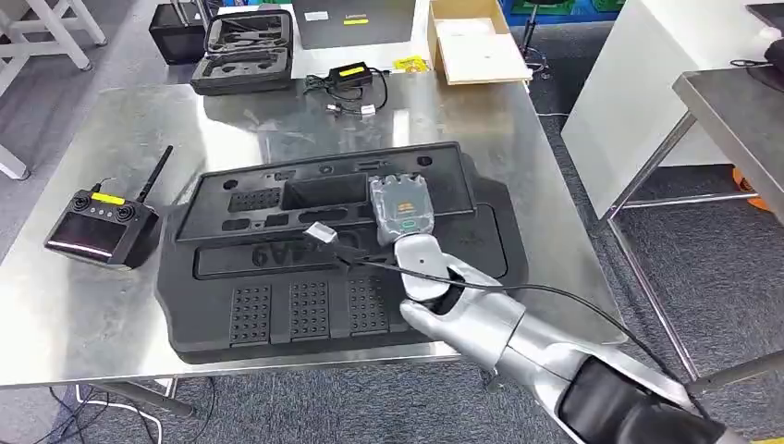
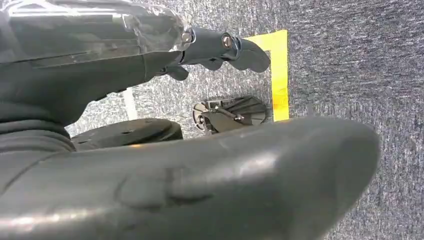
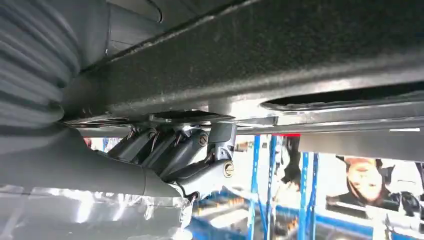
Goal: Take the parts from the cabinet and place them on the table.
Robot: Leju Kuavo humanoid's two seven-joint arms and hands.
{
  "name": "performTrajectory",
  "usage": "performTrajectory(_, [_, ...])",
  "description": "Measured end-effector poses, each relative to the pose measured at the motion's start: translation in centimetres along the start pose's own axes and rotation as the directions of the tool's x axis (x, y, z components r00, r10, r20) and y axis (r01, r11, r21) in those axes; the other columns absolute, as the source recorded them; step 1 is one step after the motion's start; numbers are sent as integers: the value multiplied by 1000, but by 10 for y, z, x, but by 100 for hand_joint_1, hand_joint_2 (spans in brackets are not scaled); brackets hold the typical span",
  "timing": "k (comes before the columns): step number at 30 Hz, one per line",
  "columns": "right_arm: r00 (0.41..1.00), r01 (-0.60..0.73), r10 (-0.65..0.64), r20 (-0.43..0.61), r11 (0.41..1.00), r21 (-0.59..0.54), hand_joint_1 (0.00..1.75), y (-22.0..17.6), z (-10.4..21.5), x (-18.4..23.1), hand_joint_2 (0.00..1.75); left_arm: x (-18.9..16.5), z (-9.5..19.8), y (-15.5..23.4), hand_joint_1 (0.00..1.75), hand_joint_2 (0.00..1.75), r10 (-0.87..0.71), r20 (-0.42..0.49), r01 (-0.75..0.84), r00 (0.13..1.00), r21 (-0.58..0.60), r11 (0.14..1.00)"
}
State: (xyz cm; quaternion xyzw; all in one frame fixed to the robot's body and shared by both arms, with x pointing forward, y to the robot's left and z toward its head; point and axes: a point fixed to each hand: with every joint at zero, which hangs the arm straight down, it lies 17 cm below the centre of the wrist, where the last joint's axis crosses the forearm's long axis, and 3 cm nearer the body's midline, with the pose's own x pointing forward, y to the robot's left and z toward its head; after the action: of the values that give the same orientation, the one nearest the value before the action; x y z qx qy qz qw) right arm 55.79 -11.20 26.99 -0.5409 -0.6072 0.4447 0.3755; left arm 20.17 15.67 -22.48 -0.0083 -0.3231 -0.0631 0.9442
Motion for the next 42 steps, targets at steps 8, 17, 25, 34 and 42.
performTrajectory(8, [999, -38, 38, -11, 999, 26, 175, 15, 1, -2, 175, -1, 0, -1, 0, 0, 9, -4, -9, 1000, 0, 1000])
performTrajectory(17, [998, -19, 23, -51, 996, 83, 0, 34, 4, -13, 175, -1, 1, -1, 0, 0, 4, -1, -4, 1000, -2, 1000])
performTrajectory(25, [998, -19, 28, -57, 987, 160, 0, 54, 11, -13, 175, -4, 2, -2, 0, 0, 12, -8, -12, 1000, -2, 1000])
performTrajectory(34, [997, 36, -24, -68, 981, 192, 0, 59, 12, -11, 175, -4, 2, 0, 0, 0, 20, -11, -20, 1000, 14, 1000])
performTrajectory(42, [997, 64, -55, -61, 983, 174, 0, 53, 11, -5, 0, -1, 2, -1, 0, 0, 20, 4, -20, 1000, 14, 1000])
